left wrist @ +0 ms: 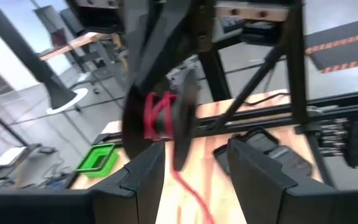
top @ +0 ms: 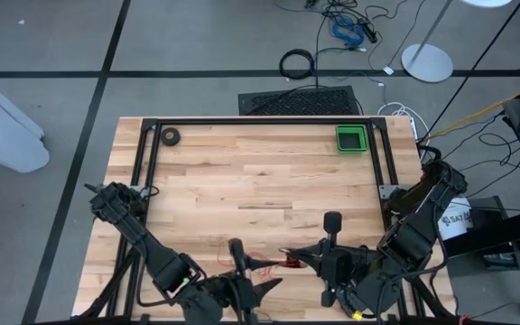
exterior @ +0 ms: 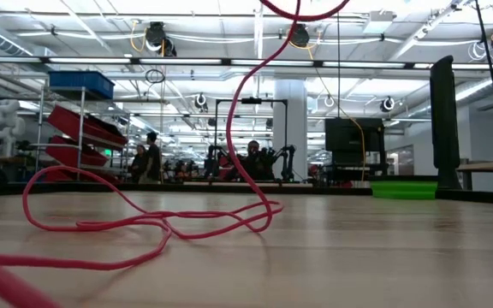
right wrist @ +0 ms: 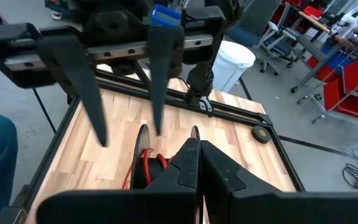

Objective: Coil cords
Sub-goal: Coil the red wire on the black spool

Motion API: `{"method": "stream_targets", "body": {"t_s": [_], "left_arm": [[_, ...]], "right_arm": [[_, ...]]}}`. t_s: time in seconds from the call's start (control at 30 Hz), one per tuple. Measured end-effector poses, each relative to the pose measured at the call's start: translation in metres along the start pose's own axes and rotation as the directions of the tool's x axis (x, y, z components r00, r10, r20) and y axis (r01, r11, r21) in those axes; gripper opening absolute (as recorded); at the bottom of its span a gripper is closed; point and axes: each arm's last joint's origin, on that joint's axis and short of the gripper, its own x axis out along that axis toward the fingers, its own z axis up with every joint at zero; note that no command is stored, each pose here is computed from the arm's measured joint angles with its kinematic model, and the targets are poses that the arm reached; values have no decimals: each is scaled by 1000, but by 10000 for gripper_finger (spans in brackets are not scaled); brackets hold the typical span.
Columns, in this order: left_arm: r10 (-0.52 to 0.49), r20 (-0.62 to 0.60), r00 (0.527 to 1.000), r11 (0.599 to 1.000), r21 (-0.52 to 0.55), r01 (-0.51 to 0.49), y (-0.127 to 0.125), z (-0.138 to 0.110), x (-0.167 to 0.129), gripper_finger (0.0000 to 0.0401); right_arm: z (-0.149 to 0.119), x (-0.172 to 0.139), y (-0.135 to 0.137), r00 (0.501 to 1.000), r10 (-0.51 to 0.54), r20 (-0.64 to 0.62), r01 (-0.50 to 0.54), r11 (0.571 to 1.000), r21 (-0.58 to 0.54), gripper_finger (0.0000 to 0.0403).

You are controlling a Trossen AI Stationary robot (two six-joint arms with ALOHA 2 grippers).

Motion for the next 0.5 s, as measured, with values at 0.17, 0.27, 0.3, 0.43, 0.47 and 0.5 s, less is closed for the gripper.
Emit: {"method": "stream_targets", "body": {"t_s": [0.17, 0.27, 0.3, 0.43, 0.47, 0.5], "left_arm": [[-10, 21, 1000, 1000, -30, 10, 0, 3, 0, 180], [-21, 22, 1000, 999, -28, 22, -1, 3, 0, 180], [-32, 23, 999, 999, -26, 33, -1, 3, 0, 180], [-57, 25, 998, 998, -24, 58, -2, 3, 0, 180], [-57, 25, 998, 998, -21, 58, -2, 3, 0, 180], [-57, 25, 998, 998, -19, 58, -2, 3, 0, 180]], "right_arm": [[0, 0, 0, 1000, 1, 0, -1, 1000, 0, 0], [0, 0, 0, 1000, 1, 0, -1, 1000, 0, 0], [0, 0, 0, 1000, 1, 0, -1, 1000, 1, 0], [0, 0, 1, 1000, 8, -2, -8, 1000, 0, 0], [0, 1, 0, 1000, 7, -2, -7, 1000, 0, 0], [0, 1, 0, 1000, 7, -3, -7, 1000, 1, 0]]}}
